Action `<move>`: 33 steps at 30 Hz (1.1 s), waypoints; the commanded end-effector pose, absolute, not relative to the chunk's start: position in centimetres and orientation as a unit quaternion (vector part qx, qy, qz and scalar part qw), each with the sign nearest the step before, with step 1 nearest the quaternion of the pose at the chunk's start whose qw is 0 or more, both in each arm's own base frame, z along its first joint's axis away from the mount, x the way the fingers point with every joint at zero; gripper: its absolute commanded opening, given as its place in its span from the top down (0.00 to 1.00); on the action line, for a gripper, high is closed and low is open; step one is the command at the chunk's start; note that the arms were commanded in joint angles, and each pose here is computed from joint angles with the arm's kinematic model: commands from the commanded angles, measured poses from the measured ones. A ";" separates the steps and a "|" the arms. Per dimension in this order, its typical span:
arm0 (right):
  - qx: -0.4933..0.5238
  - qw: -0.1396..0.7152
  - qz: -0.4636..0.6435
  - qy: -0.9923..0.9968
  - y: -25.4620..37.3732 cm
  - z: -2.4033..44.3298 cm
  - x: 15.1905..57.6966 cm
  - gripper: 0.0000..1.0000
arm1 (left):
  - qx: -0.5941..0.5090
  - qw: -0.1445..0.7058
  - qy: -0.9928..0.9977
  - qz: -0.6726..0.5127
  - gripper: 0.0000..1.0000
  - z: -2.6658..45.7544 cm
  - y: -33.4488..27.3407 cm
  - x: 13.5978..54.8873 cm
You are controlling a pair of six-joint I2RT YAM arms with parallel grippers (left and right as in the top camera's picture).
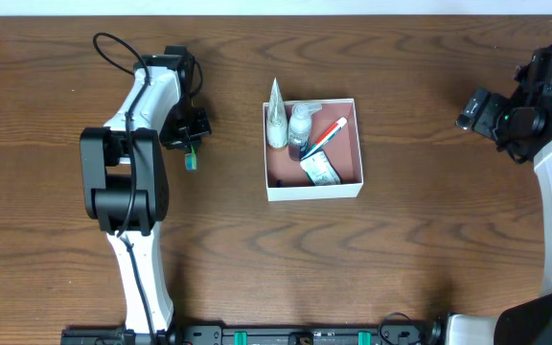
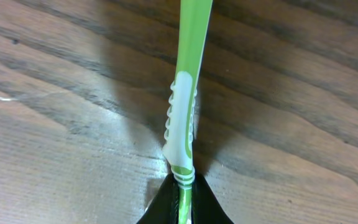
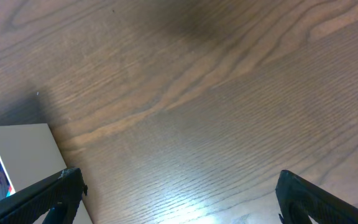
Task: Pack container
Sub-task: 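Lower the left gripper onto the green toothbrush handle and grasp it, then lift the toothbrush, carry it over the white box and release it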
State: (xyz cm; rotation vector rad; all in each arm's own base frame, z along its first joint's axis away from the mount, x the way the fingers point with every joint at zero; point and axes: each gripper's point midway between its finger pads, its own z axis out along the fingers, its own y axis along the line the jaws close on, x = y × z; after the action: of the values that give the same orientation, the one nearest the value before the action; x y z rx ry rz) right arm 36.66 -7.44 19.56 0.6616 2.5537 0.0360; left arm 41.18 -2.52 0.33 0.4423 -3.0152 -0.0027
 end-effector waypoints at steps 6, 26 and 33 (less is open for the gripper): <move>0.247 0.247 0.008 0.937 -7.8 19.4 36.6 0.01 | 0.092 -0.082 -0.992 0.034 0.94 11.6 -2.9 42.4; 0.247 0.247 0.008 0.937 -7.8 19.4 36.6 0.01 | -0.363 -0.276 -0.881 0.126 0.94 29.2 -17.7 32.3; 0.247 0.247 0.007 0.937 -7.8 19.4 36.6 0.01 | -0.489 -0.239 -0.831 0.114 0.94 26.7 -22.7 29.3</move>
State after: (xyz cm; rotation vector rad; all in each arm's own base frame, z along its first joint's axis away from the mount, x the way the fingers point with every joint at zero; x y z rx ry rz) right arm 36.66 -7.44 19.56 0.6618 2.5537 0.0355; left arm 29.70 -21.82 28.31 -1.6298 -3.2380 0.5048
